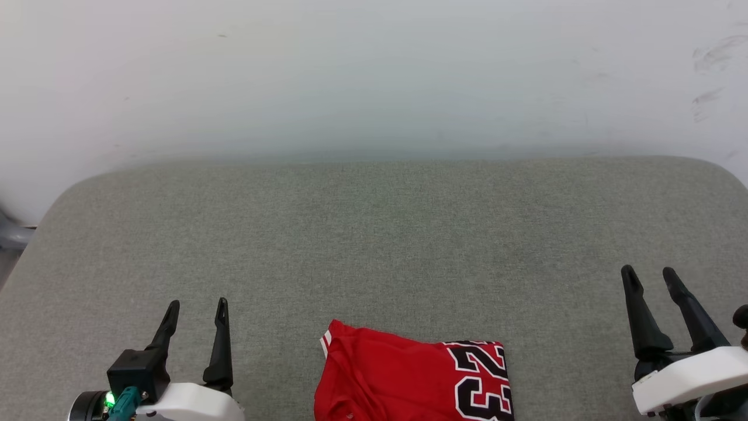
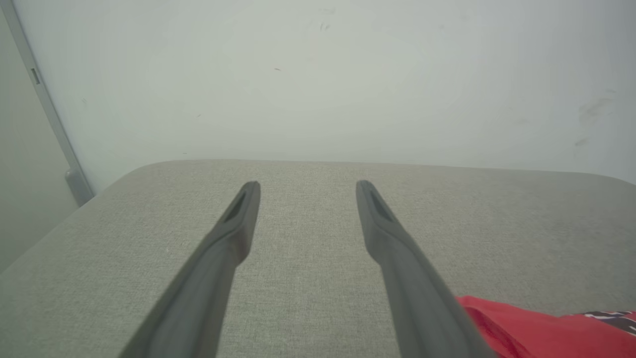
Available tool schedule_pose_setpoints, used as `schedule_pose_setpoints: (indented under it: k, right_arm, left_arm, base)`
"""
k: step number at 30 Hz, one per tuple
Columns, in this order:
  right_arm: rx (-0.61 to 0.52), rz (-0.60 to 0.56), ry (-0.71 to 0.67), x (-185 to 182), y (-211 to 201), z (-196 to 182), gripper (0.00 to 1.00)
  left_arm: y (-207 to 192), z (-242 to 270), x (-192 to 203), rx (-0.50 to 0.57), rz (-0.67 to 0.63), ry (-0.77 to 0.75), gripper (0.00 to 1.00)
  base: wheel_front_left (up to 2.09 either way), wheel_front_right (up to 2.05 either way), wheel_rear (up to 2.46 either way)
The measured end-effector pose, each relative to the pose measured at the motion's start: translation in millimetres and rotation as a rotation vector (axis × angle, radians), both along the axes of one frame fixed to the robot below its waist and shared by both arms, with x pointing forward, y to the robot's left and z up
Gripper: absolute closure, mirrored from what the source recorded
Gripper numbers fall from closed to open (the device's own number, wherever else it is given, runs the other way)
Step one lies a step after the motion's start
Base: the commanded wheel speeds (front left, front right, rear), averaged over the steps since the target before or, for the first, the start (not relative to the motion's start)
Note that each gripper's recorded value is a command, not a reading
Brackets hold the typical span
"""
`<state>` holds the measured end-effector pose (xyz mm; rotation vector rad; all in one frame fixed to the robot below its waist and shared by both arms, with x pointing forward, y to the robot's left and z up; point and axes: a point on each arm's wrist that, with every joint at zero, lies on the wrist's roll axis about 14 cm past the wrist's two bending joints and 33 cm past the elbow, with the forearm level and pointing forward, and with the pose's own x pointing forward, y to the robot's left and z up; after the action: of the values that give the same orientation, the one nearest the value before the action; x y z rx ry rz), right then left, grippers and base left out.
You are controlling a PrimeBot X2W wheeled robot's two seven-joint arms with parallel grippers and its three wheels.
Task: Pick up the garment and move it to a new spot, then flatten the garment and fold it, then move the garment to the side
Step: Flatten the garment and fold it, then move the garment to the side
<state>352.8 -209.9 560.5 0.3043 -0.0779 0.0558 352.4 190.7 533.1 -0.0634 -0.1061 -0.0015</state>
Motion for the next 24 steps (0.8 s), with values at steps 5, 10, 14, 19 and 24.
schedule_pose_setpoints:
  k: [5,10,14,19,24]
  right_arm:
    - [-0.126,-0.01,-0.033,-11.4,4.9,4.7,0.0]
    - [-0.179,-0.005,-0.03,-21.9,10.3,-0.1,0.0]
    - [-0.19,-0.008,-0.022,-28.3,12.2,-3.5,0.0]
    - [-0.187,-0.007,-0.002,-32.4,13.4,-8.2,0.0]
    - [-0.193,-0.002,0.006,-33.1,14.9,-8.8,0.0]
  left_arm:
    - [3.6,-4.4,-4.8,0.01,0.01,0.012,0.0]
    - [5.5,-10.6,-11.0,0.017,0.016,0.029,0.0]
    - [5.9,-17.6,-15.3,0.021,0.017,0.048,0.0]
    - [4.0,-21.3,-16.2,0.019,0.013,0.057,0.0]
    - [4.5,-21.6,-15.3,0.019,0.016,0.057,0.0]
  base:
    - [0.0,0.0,0.0]
    - [0.0,0.0,0.0]
    - [0.0,0.0,0.0]
    - [0.0,0.0,0.0]
    - [0.0,0.0,0.0]
